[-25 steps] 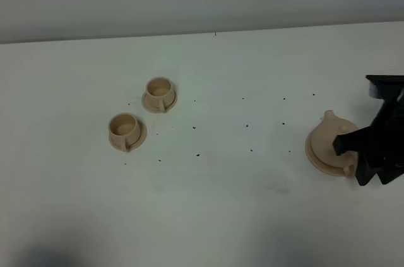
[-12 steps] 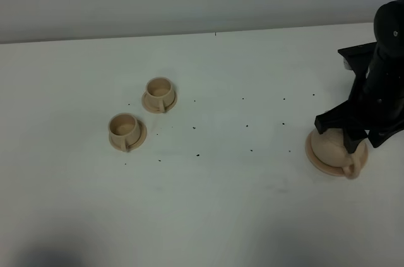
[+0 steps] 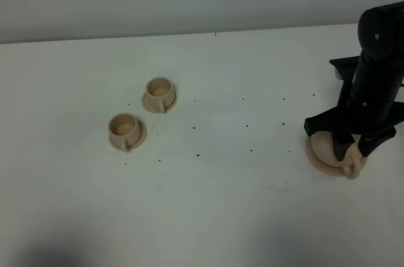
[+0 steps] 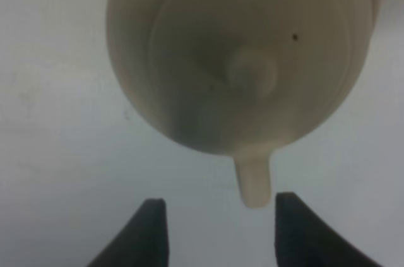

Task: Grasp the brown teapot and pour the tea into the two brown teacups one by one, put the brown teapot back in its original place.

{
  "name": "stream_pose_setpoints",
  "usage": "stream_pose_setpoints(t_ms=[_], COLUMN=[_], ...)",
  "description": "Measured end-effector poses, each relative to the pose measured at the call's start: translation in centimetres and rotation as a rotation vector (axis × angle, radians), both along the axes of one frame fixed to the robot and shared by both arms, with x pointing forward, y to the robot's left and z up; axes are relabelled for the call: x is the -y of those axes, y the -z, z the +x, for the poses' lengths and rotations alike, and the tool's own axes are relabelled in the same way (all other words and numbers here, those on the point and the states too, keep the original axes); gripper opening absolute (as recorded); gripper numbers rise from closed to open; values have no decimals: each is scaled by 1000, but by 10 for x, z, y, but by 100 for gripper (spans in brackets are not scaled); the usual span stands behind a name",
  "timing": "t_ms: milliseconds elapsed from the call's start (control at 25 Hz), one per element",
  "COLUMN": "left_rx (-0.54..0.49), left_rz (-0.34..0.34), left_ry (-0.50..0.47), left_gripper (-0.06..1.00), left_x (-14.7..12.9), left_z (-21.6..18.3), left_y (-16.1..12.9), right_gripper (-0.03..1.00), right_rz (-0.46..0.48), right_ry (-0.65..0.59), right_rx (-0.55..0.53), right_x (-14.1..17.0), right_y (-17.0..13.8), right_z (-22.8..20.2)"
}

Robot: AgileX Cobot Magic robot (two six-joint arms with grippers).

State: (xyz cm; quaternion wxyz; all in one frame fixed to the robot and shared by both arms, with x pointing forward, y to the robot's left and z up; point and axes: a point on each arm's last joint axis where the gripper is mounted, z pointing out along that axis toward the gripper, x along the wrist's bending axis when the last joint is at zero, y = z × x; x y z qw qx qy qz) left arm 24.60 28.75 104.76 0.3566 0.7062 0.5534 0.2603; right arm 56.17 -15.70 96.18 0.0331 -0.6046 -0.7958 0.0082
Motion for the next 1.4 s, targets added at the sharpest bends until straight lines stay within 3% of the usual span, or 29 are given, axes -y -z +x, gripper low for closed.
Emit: stream_pose_setpoints(t_ms=[1400], left_rx=[0], left_rz=[0], left_ry=[0], left_gripper=[12], left_x=[0], left_z=[0], left_y=[0], right_gripper=[40], right_rz=[-34], right_ry=[5], right_rx=[6], right_x=[12], right_y=[8], right_z=[8])
